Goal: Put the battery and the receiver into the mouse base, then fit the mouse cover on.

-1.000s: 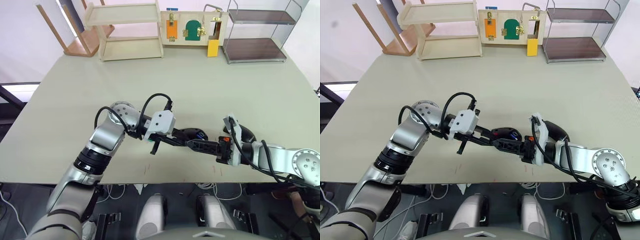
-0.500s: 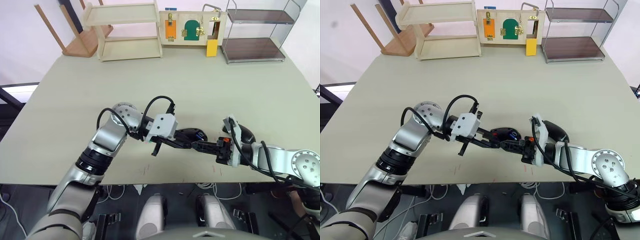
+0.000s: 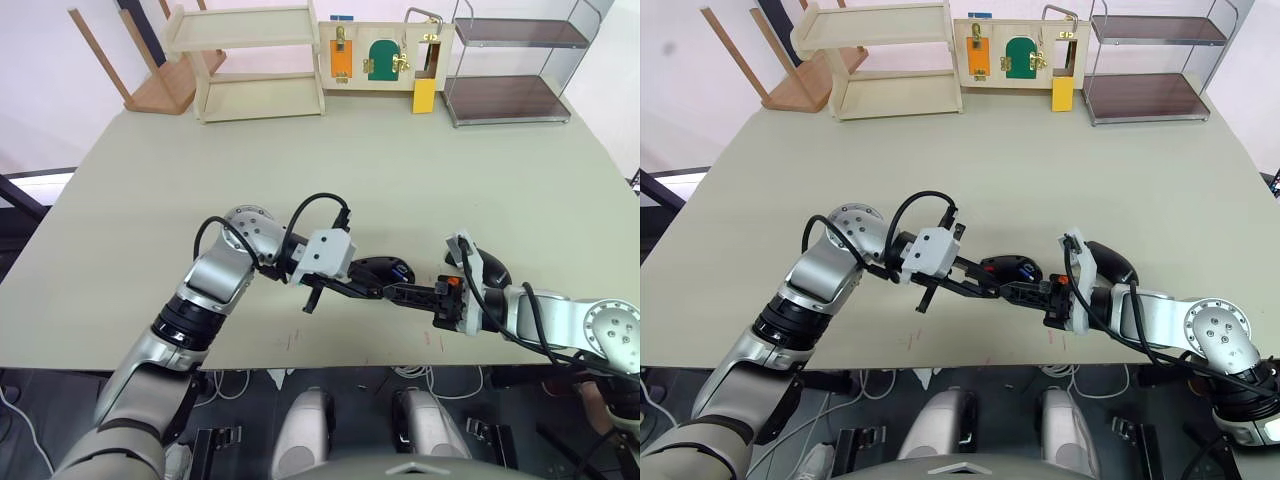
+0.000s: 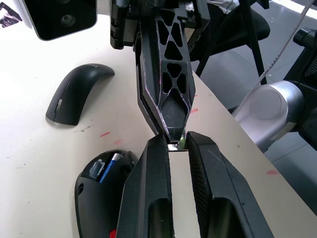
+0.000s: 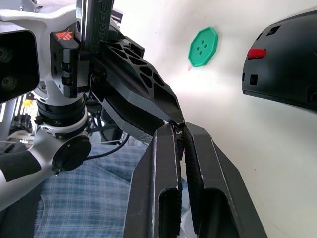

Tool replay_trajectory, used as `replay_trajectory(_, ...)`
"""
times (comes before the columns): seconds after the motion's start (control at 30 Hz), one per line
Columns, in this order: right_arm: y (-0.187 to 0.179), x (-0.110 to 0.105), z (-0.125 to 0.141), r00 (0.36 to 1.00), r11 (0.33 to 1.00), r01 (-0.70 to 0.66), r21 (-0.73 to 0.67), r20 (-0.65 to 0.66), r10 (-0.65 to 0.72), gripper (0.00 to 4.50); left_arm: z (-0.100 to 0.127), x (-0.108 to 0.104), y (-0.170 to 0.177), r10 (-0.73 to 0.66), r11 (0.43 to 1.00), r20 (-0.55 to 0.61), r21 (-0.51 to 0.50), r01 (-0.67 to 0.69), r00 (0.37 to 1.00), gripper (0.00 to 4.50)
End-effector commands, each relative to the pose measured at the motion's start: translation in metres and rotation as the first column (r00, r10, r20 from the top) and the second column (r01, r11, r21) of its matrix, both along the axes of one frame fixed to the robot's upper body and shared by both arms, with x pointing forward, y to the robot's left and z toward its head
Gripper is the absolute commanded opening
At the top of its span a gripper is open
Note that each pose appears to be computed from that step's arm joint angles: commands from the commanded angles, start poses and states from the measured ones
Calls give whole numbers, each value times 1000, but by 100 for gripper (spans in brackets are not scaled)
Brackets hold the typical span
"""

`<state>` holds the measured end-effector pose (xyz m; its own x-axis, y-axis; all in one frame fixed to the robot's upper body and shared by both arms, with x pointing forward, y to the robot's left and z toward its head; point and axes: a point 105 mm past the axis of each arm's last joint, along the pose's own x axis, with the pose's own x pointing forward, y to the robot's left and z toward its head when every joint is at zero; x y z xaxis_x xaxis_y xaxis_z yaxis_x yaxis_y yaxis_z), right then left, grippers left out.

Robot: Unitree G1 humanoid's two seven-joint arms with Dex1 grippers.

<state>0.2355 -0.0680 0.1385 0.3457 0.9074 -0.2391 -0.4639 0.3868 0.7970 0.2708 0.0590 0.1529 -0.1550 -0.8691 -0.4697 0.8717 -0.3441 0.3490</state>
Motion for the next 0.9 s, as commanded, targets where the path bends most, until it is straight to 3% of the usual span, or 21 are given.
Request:
replay_trajectory(0.03,3,-7,14,998,997,-49,57,37,47,5,1,2,3,14,1000,13,1,-14,1000,1)
replay_trajectory(0.9,0,-11,20,997,991,-71,112,50,66,5,-2,-4,6,-8,1000,-2,13,8,1000,1)
